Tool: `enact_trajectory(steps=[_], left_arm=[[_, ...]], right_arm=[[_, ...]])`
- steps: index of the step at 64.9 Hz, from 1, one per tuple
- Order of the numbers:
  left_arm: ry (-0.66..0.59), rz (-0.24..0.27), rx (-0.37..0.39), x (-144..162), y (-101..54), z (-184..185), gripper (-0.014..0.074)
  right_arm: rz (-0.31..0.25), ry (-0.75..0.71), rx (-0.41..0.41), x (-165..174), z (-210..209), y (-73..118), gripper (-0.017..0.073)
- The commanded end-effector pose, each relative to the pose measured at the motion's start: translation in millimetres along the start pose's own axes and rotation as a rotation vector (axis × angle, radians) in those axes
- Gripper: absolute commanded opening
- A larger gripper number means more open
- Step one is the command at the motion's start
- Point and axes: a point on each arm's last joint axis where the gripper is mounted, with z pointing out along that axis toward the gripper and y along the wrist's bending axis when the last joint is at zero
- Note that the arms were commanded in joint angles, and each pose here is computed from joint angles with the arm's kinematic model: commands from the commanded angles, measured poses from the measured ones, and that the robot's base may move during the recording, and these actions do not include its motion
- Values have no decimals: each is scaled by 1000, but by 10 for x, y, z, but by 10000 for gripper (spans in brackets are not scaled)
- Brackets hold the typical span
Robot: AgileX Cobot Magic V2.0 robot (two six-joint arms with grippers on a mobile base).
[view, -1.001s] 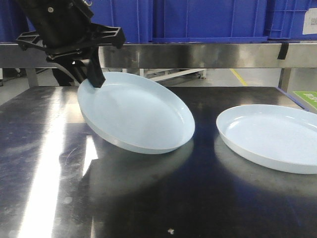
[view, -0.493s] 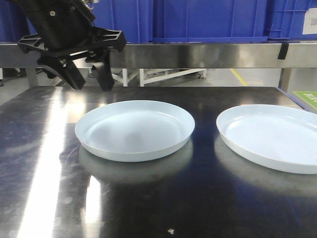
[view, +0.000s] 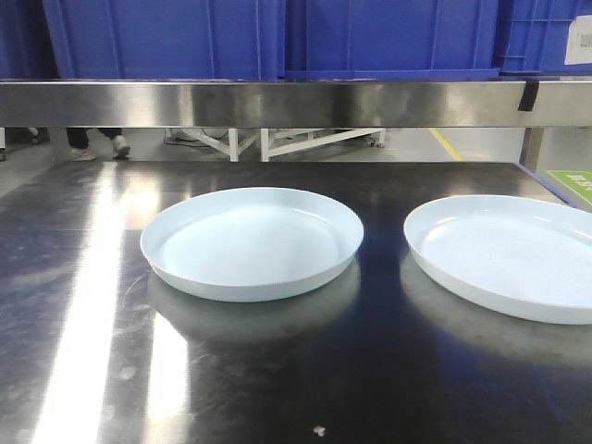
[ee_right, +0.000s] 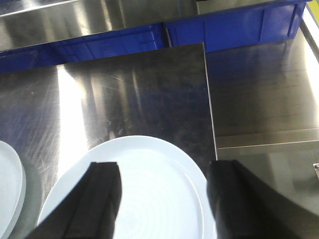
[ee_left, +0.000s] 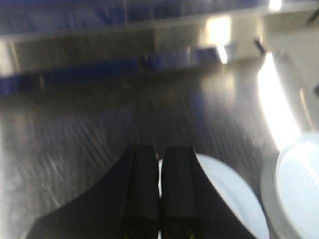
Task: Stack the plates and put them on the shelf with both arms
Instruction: 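Open the left gripper and raise it away from the plate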
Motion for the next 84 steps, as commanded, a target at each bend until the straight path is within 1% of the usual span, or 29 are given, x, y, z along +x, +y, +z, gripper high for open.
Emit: enact_trajectory(steps=[1,6,11,14,23,28,32,36,57,59,70,79,84], left_arm=[[-216,-24,2,-234,61,-461,90],[-273,-37,-27,-223,166,-676,90],[-312,-58,-76,-169,313,-834,90],[-327,-71,-104,-112,391,-918,90],[-366,-122,-220,105,671,-1142,90],[-382,-143,-270,259,768,-1232,90],[-393,-151,-297,385,802,-1307,90],[-386,-155,-307,521,811,-1318,90],[-382,-154,-309,1322,776,-1302,90],[-376,-148,-313,1403,775,-1298,90],[-329,-154,-317,1795,772,-1250,90],[-279,-163,-320,1982,783,-1188,90],[-260,-167,-322,2033,790,-1162,90]], right_arm=[[-8,-111,-15,-189,-51,35,485],[-8,-111,-15,-189,-51,35,485],[-8,-111,-15,-189,-51,35,485],[-8,-111,-15,-189,-51,35,485],[-8,-111,-15,-189,-51,35,485],[-8,-111,-15,-189,-51,35,485],[-8,-110,-15,-188,-50,35,485],[-8,-109,-15,-187,-50,35,485],[-8,-79,-12,-160,-48,31,485],[-8,-78,-12,-159,-48,31,485],[-8,-70,-11,-152,-47,31,485],[-8,-64,-10,-147,-47,30,485],[-8,-64,-10,-146,-47,30,485]])
